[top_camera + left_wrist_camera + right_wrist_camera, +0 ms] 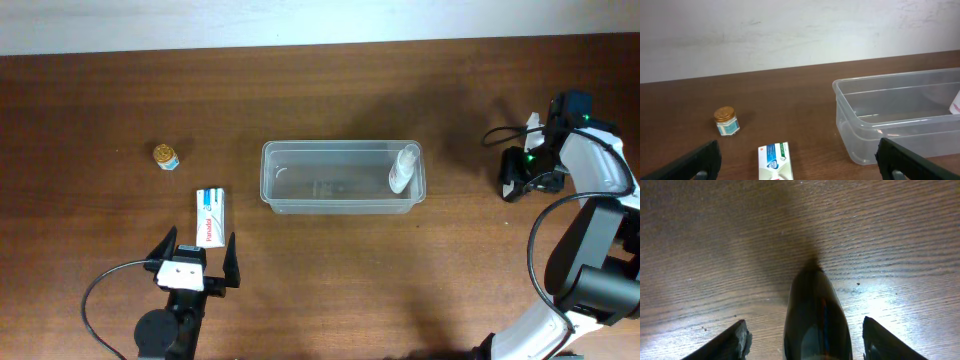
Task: Pack container
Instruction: 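Lower the right gripper and grasp the dark brown bottle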
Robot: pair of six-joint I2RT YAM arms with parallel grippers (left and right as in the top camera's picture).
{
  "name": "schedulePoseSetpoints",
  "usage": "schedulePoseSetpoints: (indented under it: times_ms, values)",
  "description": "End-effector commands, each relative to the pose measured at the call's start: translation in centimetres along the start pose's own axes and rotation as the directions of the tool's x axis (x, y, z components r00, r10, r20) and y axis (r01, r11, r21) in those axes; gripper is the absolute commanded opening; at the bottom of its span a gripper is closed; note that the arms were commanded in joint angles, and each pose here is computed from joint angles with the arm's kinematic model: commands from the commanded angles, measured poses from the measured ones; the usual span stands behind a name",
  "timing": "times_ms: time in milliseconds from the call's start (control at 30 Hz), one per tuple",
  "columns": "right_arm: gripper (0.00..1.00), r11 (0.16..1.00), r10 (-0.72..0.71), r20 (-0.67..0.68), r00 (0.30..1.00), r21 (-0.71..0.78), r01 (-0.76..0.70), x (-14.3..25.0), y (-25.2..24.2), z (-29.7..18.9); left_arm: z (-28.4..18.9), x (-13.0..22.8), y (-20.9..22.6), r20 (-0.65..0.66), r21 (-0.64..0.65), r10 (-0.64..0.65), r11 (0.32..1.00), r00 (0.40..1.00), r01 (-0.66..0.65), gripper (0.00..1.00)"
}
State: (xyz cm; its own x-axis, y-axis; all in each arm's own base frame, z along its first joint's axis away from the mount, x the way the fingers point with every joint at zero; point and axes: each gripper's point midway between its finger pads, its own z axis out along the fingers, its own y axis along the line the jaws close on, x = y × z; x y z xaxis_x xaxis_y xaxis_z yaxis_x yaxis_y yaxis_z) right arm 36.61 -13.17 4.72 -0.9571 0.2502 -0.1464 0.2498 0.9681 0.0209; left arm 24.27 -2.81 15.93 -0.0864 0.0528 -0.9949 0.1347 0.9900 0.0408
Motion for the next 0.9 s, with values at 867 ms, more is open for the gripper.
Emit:
schedulePoseSetpoints:
  times_ms: [867]
  values:
    - [0.29,1.0,0.022,0.011,1.0,-0.016,-0.022,-0.24,0.02,0.45,0.02,0.16,-0.07,0.0,0.006,0.016,1.0,1.0,-0.016,0.99]
